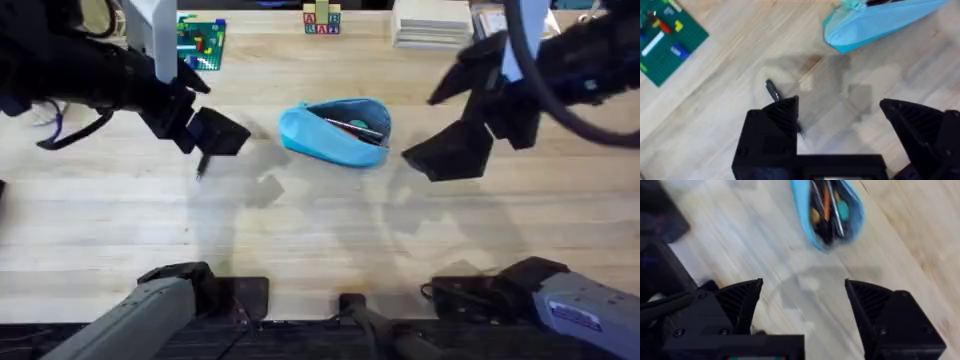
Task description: Unzip the bag, pick up the pens from the table one at a time and place them inside, then zip the bag closed.
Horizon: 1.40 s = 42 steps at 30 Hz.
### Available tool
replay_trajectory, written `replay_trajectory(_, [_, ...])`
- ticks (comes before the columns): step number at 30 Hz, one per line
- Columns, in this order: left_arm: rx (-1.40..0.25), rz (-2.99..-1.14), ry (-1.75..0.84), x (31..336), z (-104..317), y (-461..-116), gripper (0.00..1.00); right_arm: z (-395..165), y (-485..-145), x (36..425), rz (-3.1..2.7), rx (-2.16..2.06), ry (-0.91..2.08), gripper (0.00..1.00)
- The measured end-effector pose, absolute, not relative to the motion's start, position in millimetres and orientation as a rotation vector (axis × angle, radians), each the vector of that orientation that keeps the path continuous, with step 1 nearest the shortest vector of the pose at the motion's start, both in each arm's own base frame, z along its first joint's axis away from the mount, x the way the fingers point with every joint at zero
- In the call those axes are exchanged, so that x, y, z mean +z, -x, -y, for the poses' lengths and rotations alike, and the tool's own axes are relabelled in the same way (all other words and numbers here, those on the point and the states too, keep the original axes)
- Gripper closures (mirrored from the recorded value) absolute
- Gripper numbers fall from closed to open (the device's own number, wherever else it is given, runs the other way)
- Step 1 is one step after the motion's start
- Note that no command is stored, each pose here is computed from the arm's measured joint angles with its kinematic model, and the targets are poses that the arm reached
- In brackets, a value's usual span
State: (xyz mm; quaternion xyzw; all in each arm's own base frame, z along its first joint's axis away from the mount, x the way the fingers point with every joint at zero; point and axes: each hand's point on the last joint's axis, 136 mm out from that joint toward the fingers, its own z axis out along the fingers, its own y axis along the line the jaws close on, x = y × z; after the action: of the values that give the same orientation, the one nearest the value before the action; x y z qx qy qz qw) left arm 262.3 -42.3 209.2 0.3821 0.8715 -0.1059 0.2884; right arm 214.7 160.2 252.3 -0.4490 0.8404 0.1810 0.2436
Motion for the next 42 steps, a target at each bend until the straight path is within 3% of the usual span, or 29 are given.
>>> replay_trajectory(8, [-0.222,-2.469,-0.762,205,25,-269,0.008,-108,-180,269,-2.38,0.25,1.021,0.004])
replay_trajectory(15, [-0.147,-2.552,-0.578,198,8,-280,0.008,-96,-156,268,-2.416,0.237,1.021,0.004])
replay_trajectory(24, [-0.072,-2.784,-0.394,147,-18,-295,0.008,-92,-145,262,-2.468,0.241,1.035,0.003])
replay_trajectory(42, [-0.008,-3.101,-0.378,50,-42,-301,0.008,-91,-145,262,-2.471,0.241,1.036,0.003])
